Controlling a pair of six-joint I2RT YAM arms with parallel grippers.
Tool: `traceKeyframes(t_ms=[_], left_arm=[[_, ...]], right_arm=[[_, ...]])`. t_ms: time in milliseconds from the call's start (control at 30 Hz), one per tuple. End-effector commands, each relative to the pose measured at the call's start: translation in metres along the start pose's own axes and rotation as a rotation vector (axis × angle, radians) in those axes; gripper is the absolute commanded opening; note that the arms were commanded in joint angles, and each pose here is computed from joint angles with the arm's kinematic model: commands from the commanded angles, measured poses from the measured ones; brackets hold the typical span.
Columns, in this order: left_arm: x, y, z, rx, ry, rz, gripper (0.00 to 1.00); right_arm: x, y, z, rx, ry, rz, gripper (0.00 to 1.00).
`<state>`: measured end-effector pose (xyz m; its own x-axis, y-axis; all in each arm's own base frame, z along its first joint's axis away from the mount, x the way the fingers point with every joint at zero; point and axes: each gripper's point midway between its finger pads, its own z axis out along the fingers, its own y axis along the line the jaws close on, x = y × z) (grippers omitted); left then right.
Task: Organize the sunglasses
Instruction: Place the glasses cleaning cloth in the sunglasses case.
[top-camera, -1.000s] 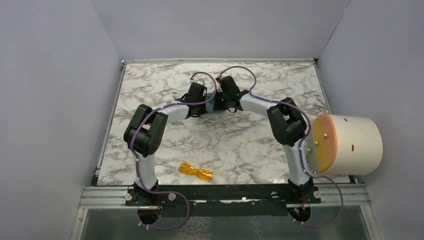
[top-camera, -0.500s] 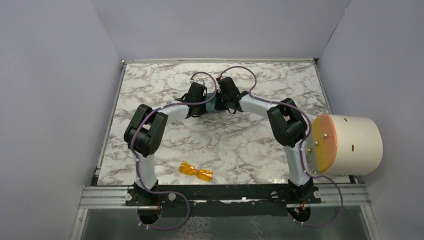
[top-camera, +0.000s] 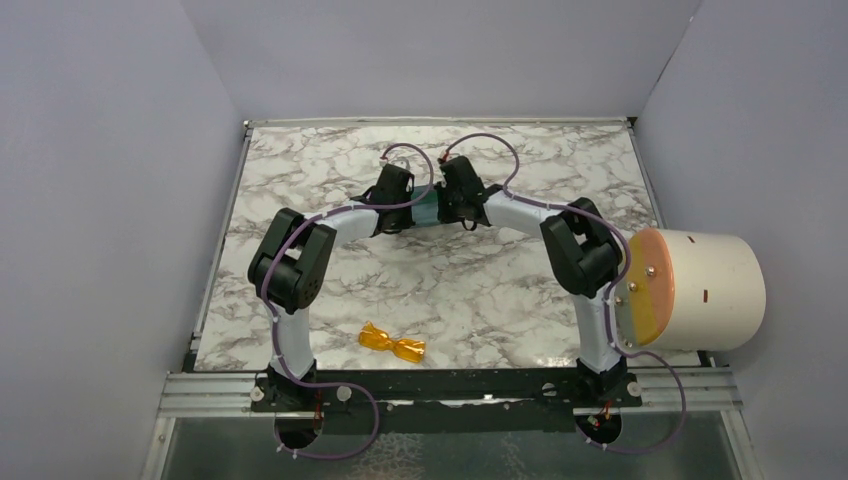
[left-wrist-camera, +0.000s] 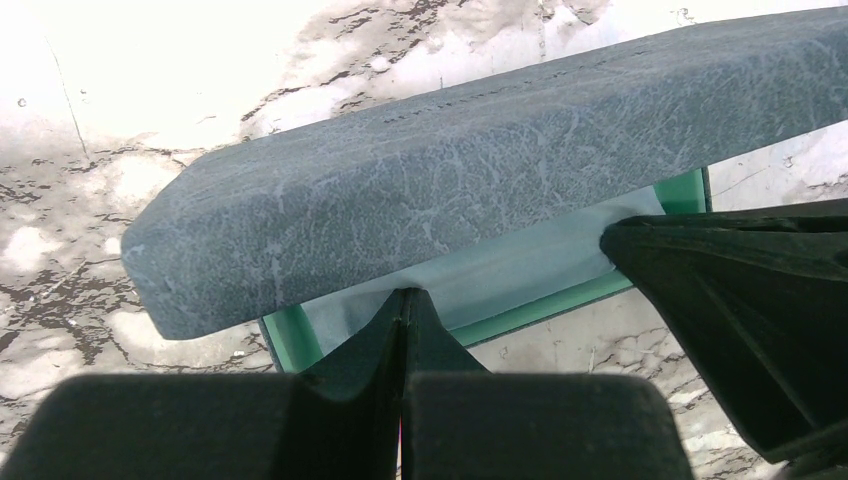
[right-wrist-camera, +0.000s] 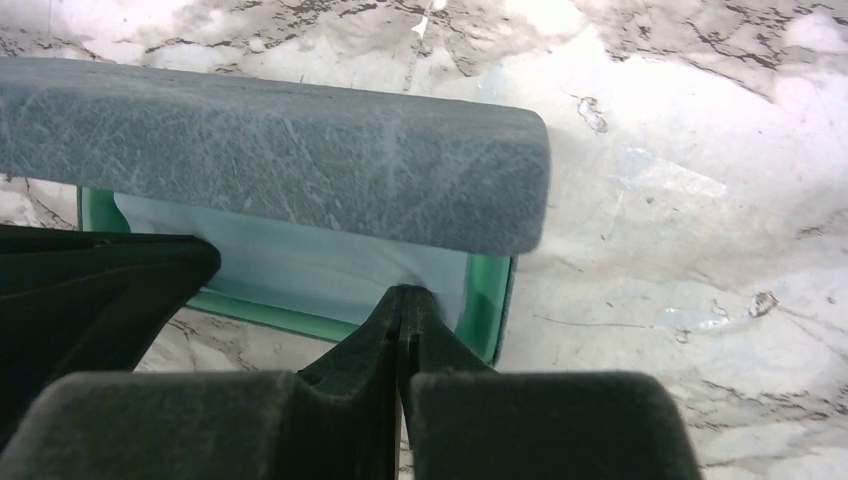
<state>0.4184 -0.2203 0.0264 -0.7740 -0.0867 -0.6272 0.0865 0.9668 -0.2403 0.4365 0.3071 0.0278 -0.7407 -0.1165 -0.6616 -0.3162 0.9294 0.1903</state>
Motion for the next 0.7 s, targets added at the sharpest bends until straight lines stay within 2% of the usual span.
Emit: traceKeyframes(t_ms=[0, 333, 667], left_arm=[[0.029, 0.014, 0.010, -0.056, 0.083, 0.017, 0.00], [0.028, 0.012, 0.009, -0.046, 0.083, 0.015, 0.00], [0.028, 0.012, 0.009, -0.046, 0.083, 0.020, 0.00]], right_arm=[[-0.008, -0.008, -0.019, 0.025, -0.018, -0.007, 0.01], [-0.039, 0.013, -0.022, -0.058, -0.078, -0.007, 0.01], [-0.018, 0.010, 0.002, -0.052, -0.018, 0.008, 0.01]])
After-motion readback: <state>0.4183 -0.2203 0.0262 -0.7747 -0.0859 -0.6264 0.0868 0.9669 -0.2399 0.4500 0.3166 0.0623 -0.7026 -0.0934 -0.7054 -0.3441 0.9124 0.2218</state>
